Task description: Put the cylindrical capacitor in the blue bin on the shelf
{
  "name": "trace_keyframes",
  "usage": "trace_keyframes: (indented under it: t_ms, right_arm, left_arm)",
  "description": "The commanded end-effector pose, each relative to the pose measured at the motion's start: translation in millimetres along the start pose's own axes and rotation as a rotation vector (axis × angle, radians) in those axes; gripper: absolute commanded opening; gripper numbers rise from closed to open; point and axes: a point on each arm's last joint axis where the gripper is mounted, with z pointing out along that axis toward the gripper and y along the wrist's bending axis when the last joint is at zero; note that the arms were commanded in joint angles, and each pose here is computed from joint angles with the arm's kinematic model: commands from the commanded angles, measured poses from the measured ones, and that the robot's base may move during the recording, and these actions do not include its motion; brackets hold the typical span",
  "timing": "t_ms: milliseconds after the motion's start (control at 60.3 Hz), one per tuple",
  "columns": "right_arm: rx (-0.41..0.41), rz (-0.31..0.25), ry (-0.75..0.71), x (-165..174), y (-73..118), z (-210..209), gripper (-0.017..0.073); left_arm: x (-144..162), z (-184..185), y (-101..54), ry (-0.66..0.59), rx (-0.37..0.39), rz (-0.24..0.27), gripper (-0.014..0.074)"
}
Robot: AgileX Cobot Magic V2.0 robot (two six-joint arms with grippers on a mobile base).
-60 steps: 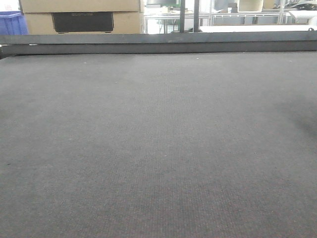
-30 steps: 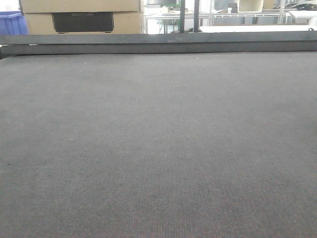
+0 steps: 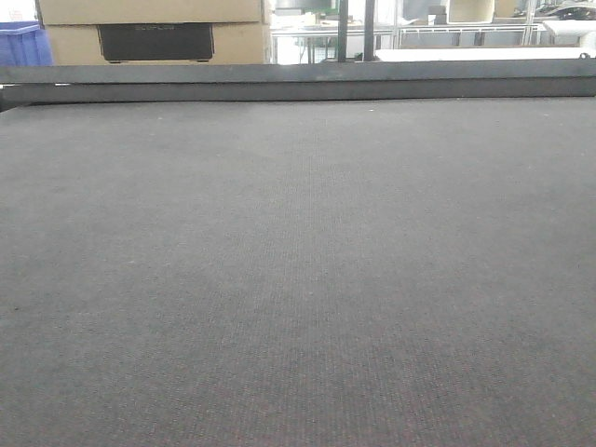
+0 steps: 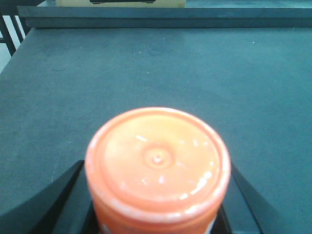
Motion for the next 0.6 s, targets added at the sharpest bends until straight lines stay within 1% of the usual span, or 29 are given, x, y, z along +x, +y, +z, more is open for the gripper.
trace_keyframes:
  t_ms: [0,581]
  right_arm:
    - [0.000,-0.001,-0.025,-3.9,0.0,-2.8,-0.0162]
    - [0.000,-0.001,-0.025,-3.9,0.0,-2.8,-0.0162]
  left_arm:
    - [-1.3,-1.8,-1.0,-0.020,0.010,0.001,-0.0111]
    - [-1.4,-1.8,-0.7,-0.022,0.007,0.004,-0.0111]
